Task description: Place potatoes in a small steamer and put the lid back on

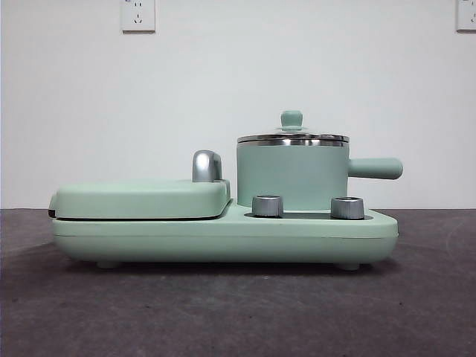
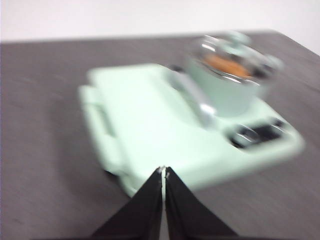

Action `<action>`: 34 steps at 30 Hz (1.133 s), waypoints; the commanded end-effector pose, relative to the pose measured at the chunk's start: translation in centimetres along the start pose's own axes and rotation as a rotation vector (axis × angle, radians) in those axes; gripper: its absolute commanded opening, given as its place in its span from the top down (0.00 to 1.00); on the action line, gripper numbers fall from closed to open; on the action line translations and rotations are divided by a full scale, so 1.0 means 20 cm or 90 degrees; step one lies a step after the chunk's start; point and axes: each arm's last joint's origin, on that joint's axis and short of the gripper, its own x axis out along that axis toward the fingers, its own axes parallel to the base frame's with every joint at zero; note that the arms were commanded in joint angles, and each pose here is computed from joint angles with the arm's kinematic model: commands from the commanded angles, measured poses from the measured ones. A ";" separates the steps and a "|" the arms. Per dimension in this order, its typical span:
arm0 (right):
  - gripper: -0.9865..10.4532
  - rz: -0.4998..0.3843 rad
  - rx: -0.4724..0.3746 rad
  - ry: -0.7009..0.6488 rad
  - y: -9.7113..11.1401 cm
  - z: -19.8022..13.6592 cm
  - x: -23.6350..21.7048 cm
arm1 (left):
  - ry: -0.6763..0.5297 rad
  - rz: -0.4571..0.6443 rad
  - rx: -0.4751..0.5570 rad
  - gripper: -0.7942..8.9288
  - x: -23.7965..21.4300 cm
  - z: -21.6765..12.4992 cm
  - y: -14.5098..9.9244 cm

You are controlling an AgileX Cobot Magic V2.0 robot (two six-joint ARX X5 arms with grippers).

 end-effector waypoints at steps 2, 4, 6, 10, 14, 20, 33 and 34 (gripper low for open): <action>0.90 0.007 -0.010 -0.010 0.01 0.02 -0.01 | -0.088 0.079 0.015 0.91 0.07 -0.15 0.08; 0.90 0.007 -0.010 -0.010 0.01 0.02 -0.01 | -0.127 0.124 0.020 0.91 0.10 -0.23 0.12; 0.90 0.007 -0.010 -0.010 0.01 0.02 -0.01 | -0.148 0.157 0.029 0.91 0.13 -0.32 0.16; 0.90 0.007 -0.010 -0.010 0.01 0.02 -0.01 | -0.135 0.188 0.021 0.91 0.17 -0.45 0.20; 0.90 0.007 -0.010 -0.010 0.01 0.02 -0.01 | -0.120 0.200 0.013 0.91 0.20 -0.52 0.22; 0.90 0.007 -0.010 -0.010 0.01 0.02 -0.01 | -0.094 0.205 0.007 0.91 0.22 -0.60 0.23; 0.90 0.007 -0.010 -0.011 0.01 0.02 -0.01 | -0.077 0.207 0.008 0.91 0.22 -0.61 0.23; 0.90 0.007 -0.010 -0.011 0.01 0.02 -0.01 | -0.077 0.207 0.008 0.91 0.22 -0.61 0.23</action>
